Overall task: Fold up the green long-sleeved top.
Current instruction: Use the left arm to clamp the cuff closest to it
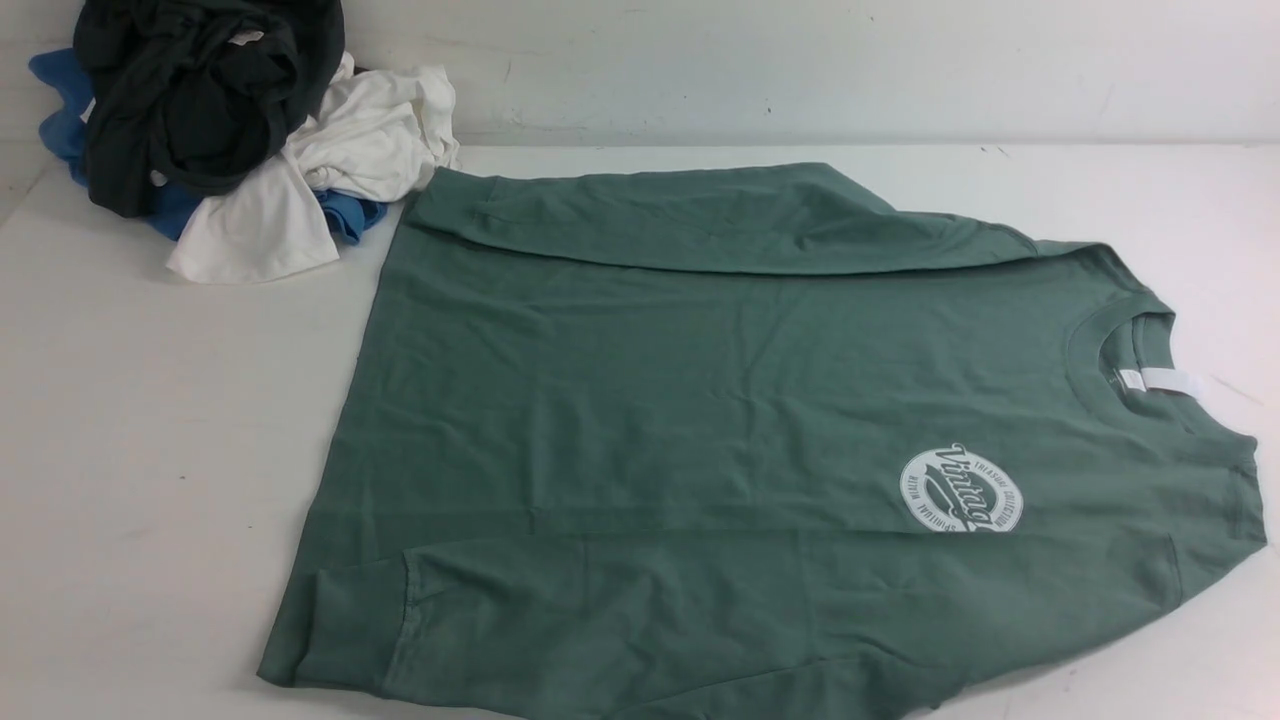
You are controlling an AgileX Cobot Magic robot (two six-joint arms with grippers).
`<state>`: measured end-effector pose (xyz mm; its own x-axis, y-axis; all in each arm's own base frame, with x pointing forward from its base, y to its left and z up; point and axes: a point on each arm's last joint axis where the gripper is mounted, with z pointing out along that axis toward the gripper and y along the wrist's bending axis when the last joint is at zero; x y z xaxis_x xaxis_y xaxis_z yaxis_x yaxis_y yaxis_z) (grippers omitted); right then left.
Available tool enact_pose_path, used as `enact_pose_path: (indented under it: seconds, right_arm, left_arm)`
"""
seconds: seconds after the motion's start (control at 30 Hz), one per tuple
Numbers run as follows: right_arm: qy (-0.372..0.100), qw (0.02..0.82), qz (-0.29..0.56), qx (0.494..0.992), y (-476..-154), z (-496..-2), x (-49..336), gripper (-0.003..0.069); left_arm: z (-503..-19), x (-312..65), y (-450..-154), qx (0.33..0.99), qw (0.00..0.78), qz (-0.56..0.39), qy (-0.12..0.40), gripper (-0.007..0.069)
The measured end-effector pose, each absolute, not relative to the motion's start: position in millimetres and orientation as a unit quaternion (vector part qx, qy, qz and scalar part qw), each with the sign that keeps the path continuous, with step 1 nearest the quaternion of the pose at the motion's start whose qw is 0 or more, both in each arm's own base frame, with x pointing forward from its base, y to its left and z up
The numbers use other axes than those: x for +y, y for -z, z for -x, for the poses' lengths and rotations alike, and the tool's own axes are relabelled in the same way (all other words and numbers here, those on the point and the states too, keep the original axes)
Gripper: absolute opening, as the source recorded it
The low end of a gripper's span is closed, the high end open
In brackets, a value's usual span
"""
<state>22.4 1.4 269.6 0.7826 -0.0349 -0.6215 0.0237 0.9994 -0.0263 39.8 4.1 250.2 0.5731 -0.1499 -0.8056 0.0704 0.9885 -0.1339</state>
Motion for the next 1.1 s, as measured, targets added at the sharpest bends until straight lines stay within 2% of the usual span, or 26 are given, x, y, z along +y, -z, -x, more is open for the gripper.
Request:
enact_pose_path:
  seconds: [0.03, 0.07, 0.17, 0.23, 0.27, 0.3, 0.33, 0.37, 0.4, 0.43, 0.47, 0.53, 0.63, 0.73, 0.77, 0.8, 0.83, 0.9, 0.93, 0.97, 1.03, 1.07, 1.1]
  right_arm:
    - [0.016, 0.944, 0.009, 0.328, -269.7, -22.2, 1.4, -0.0014]
    - [-0.007, 0.945, 0.001, 0.327, -269.9, -22.0, 1.4, -0.0014]
    - [-0.032, 0.936, -0.011, 0.351, -276.0, -24.1, 1.1, -0.0014]
    - [-0.036, 0.916, -0.014, 0.398, -302.3, -28.6, 1.3, -0.0014]
    - [-0.035, 0.916, -0.013, 0.400, -304.6, -28.1, 1.4, -0.0014]
    - [-0.027, 0.892, -0.009, 0.451, -320.6, -37.4, 1.7, -0.0014]
    - [-0.018, 0.872, -0.005, 0.489, -328.6, -44.8, 1.6, -0.0014]
    - [-0.010, 0.856, -0.003, 0.516, -334.3, -49.6, 1.3, -0.0014]
    - [0.003, 0.824, 0.000, 0.566, -339.2, -61.9, 0.3, -0.0014]
    - [0.003, 0.821, 0.000, 0.571, -338.5, -64.4, 0.2, -0.0014]
    - [0.017, 0.770, -0.001, 0.637, -338.2, -81.0, -1.9, -0.0014]
    - [0.028, 0.686, -0.009, 0.727, -331.9, -104.9, -5.3, -0.0014]
    - [0.027, 0.530, -0.026, 0.847, -310.4, -136.4, -7.7, -0.0014]
    - [0.003, 0.406, -0.008, 0.914, -284.0, -155.0, 0.4, -0.0014]
    - [0.001, 0.402, -0.004, 0.916, -282.8, -156.5, 1.5, -0.0014]
    - [-0.019, 0.355, 0.026, 0.934, -269.6, -165.4, 11.2, -0.0014]
    - [-0.020, 0.348, 0.038, 0.937, -266.8, -167.7, 13.6, -0.0014]
    - [-0.051, 0.309, 0.103, 0.944, -251.5, -179.6, 32.8, -0.0014]
    - [-0.050, 0.307, 0.110, 0.944, -250.4, -180.4, 33.9, -0.0014]
    - [-0.067, 0.292, 0.146, 0.943, -243.0, -186.2, 45.9, -0.0014]
    - [-0.089, 0.275, 0.184, 0.940, -235.4, -192.7, 59.8, -0.0014]
    - [-0.092, 0.272, 0.183, 0.940, -234.8, -193.3, 61.1, -0.0014]
    - [-0.109, 0.259, 0.205, 0.937, -230.4, -198.7, 70.7, -0.0014]
  left_arm:
    - [-39.8, 4.1, -250.2, 0.458, 0.886, 0.043, 0.062, 0.0026]
    - [-37.9, 4.6, -253.2, 0.441, 0.892, 0.056, 0.082, 0.0026]
    - [-38.3, 3.7, -267.8, 0.443, 0.888, 0.062, 0.107, 0.0026]
    - [-44.7, 0.9, -304.7, 0.465, 0.878, 0.047, 0.102, 0.0025]
    - [-45.1, 0.8, -304.1, 0.468, 0.876, 0.047, 0.101, 0.0025]
    - [-56.8, -1.1, -327.1, 0.496, 0.862, 0.038, 0.093, 0.0021]
    - [-66.9, -2.1, -336.8, 0.517, 0.850, 0.036, 0.090, 0.0013]
    - [-77.4, -2.9, -339.8, 0.539, 0.837, 0.036, 0.089, 0.0009]
    - [-90.8, -4.0, -347.2, 0.562, 0.821, 0.036, 0.089, 0.0001]
    - [-93.5, -4.2, -348.3, 0.565, 0.819, 0.037, 0.089, 0.0000]
    - [-115.8, -6.1, -349.2, 0.610, 0.786, 0.040, 0.090, -0.0006]
    - [-147.0, -9.1, -343.9, 0.686, 0.722, 0.040, 0.085, -0.0008]
    - [-187.1, -13.7, -327.9, 0.808, 0.583, 0.040, 0.072, -0.0008]
    - [-209.3, -21.1, -306.0, 0.899, 0.434, 0.019, 0.053, -0.0008]
    - [-211.6, -21.9, -305.6, 0.900, 0.431, 0.018, 0.053, -0.0008]
    - [-222.0, -28.8, -287.9, 0.937, 0.347, -0.006, 0.045, -0.0008]
    - [-223.3, -30.5, -287.0, 0.939, 0.340, -0.010, 0.046, -0.0008]
    - [-236.1, -45.0, -259.7, 0.968, 0.241, -0.039, 0.050, 0.0000]
    - [-235.6, -45.7, -259.5, 0.969, 0.239, -0.040, 0.050, 0.0001]
    - [-241.4, -53.7, -244.4, 0.977, 0.199, -0.051, 0.052, 0.0025]
    - [-247.9, -60.8, -226.9, 0.984, 0.159, -0.059, 0.051, 0.0076]
    - [-248.5, -61.3, -225.2, 0.985, 0.156, -0.060, 0.050, 0.0076]
    - [-252.9, -64.0, -213.1, 0.988, 0.133, -0.062, 0.047, 0.0141]
